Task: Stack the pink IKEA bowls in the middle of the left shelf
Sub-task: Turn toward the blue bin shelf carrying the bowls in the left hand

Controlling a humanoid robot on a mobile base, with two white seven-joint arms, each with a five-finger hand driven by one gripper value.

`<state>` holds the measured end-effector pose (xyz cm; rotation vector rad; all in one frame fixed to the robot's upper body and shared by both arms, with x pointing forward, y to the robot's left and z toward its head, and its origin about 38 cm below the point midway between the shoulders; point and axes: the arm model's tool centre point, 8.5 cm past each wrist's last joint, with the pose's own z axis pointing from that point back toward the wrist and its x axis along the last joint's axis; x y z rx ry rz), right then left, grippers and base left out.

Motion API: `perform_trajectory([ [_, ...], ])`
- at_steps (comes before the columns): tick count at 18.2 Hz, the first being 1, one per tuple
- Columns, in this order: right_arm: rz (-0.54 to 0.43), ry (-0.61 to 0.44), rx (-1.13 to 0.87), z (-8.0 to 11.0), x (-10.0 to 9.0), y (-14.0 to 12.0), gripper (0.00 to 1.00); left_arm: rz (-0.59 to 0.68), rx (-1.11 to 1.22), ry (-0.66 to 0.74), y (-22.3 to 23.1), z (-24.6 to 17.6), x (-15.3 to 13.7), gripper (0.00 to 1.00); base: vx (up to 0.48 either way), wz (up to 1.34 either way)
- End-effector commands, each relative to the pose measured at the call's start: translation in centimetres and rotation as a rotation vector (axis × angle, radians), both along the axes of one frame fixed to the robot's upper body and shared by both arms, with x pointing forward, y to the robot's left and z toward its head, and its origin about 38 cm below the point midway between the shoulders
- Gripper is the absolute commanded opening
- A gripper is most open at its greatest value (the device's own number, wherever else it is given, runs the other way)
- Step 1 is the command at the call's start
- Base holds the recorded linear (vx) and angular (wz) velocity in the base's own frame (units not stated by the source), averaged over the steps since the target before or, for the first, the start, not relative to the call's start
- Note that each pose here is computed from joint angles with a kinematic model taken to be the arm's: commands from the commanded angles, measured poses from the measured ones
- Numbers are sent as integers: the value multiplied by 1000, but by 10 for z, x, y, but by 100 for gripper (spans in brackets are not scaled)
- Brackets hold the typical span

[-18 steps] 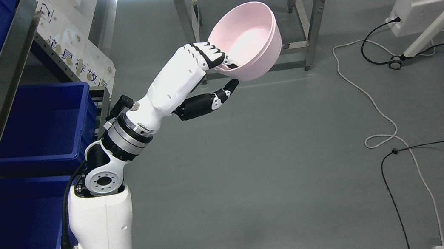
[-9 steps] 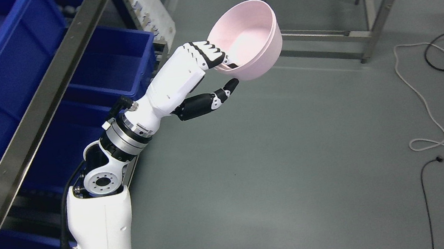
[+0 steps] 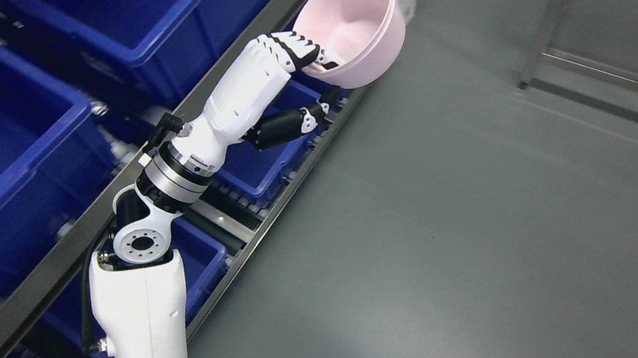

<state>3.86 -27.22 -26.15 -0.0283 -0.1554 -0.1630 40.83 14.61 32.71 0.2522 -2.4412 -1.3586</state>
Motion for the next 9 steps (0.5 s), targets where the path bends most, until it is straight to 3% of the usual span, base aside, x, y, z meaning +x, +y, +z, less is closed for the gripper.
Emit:
perform_trajectory([
  [1,1,0,-18,1,0,-11,100,-68,59,-94,-36,55,-3,4,-16,846],
  [9,1,0,-18,1,0,-11,100,-47,73,-67,-52,96,3,4,15,829],
])
